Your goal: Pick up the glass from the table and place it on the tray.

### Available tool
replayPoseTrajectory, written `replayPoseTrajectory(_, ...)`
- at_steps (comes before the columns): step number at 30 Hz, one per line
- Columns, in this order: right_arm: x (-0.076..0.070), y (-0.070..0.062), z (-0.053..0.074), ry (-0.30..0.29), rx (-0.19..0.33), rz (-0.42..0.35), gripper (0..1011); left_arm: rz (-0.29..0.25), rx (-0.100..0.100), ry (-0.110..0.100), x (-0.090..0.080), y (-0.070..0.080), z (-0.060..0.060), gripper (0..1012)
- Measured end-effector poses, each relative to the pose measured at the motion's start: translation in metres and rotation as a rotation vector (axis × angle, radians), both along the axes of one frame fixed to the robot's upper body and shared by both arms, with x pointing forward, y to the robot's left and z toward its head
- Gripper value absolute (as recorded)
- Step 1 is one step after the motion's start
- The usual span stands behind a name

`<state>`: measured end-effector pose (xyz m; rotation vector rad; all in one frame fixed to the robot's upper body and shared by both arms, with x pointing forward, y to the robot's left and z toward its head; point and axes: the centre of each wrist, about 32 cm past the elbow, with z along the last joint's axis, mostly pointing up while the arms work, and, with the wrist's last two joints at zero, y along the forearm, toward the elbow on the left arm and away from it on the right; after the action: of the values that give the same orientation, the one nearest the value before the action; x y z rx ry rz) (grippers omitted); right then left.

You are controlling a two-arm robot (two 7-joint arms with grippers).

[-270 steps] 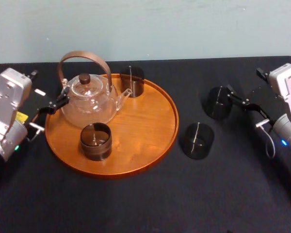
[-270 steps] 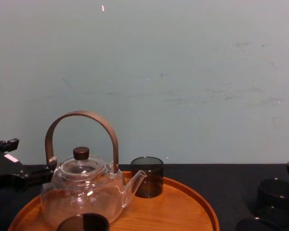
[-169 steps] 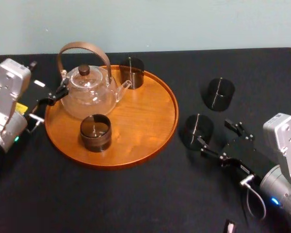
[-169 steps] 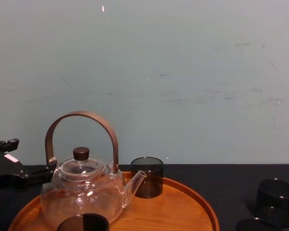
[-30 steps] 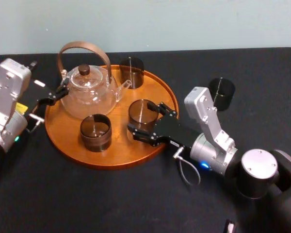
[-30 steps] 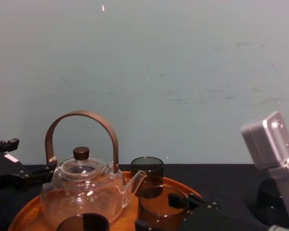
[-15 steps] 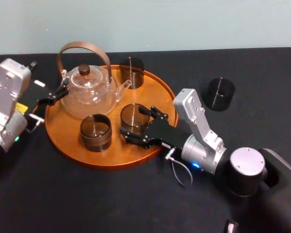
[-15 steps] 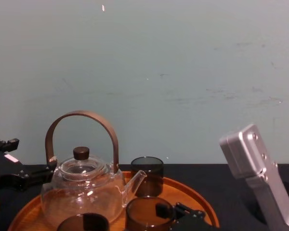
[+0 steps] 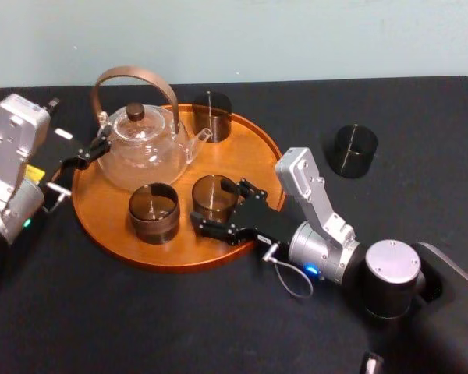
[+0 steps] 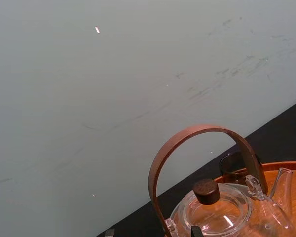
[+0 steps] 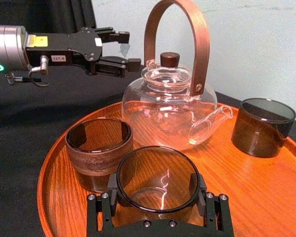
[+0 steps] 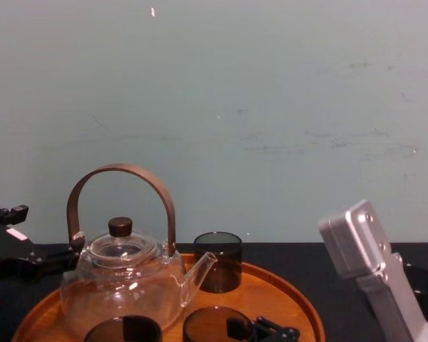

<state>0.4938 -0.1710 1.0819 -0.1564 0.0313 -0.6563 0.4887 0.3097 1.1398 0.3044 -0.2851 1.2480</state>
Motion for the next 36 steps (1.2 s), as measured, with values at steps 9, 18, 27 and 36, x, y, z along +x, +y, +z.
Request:
replayPoseTrajectory(9, 0.0003, 0.0008, -0.0005, 0.009, -0.002, 0.000, 908, 0.000, 0.000, 0.000, 0.0000, 0.0000, 0.0000, 1001)
replayPoseTrajectory(18, 0.0003, 0.0005, -0.0004, 0.008, -0.002, -0.001, 908, 0.000, 0.000, 0.000, 0.0000, 0.0000, 0.0000, 1002)
replayPoseTrajectory(27, 0.0002, 0.0000, -0.0005, 0.008, -0.002, -0.002, 1002, 0.000, 0.000, 0.000, 0.0000, 0.0000, 0.0000, 1001)
replayPoseTrajectory(36, -0.0026, -0.0033, 0.0013, 0.012, 0.004, -0.002, 1002, 0.000, 0.000, 0.000, 0.0000, 0.0000, 0.0000, 1002)
